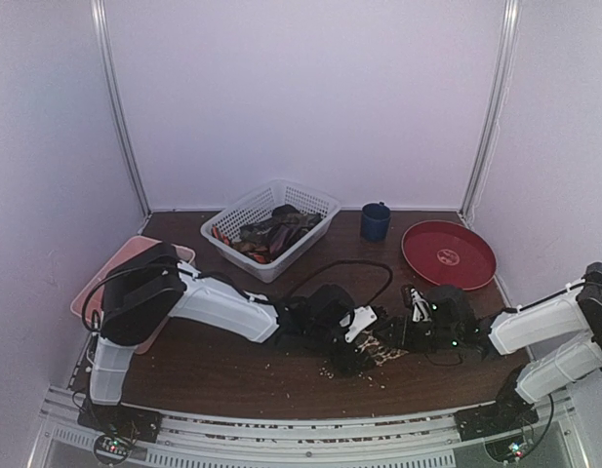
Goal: Roll the ties
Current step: Fold the tie at the center of the board.
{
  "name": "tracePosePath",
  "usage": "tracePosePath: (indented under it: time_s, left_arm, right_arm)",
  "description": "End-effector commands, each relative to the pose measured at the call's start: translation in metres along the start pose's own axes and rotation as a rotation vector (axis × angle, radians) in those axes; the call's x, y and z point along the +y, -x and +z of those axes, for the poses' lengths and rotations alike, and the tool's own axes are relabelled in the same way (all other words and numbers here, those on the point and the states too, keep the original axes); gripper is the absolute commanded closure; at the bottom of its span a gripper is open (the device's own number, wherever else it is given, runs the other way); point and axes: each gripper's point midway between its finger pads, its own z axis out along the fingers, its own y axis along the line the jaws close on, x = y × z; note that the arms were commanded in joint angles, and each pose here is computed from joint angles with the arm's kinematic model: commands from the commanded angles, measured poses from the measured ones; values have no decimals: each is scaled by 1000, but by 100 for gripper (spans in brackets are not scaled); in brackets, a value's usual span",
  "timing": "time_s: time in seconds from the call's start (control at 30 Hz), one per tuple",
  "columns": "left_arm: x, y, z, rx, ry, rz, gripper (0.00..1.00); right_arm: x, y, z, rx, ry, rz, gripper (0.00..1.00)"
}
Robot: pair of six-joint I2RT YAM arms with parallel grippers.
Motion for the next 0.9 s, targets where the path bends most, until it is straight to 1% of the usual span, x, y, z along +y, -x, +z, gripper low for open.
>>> tracePosePath:
  time_s: [0.0, 0.13, 0.2, 0.33, 0.5, 0.7, 0.87]
  left_arm:
    - [-14, 22, 4, -71, -65, 17, 27]
    - [-18, 21, 4, -74, -83, 31, 39]
    - [-18, 20, 4, -69, -83, 37, 48]
    - [-19, 18, 4, -63, -84, 44, 58]
    - [-19, 14, 2, -56, -55, 79, 59]
    - [-6, 8, -5, -24, 31, 119, 59]
    - [5, 1, -12, -15, 95, 132, 59]
  right_arm:
    - [-8, -9, 1, 23, -11, 10, 61]
    - [-10, -11, 1, 28, -9, 12, 61]
    - [-10, -12, 0, 30, -7, 15, 61]
    - [-11, -13, 0, 26, -2, 24, 61]
    - [-6, -13, -1, 26, 25, 42, 61]
    - [0, -7, -3, 7, 39, 58, 61]
    - [4, -11, -1, 24, 64, 85, 61]
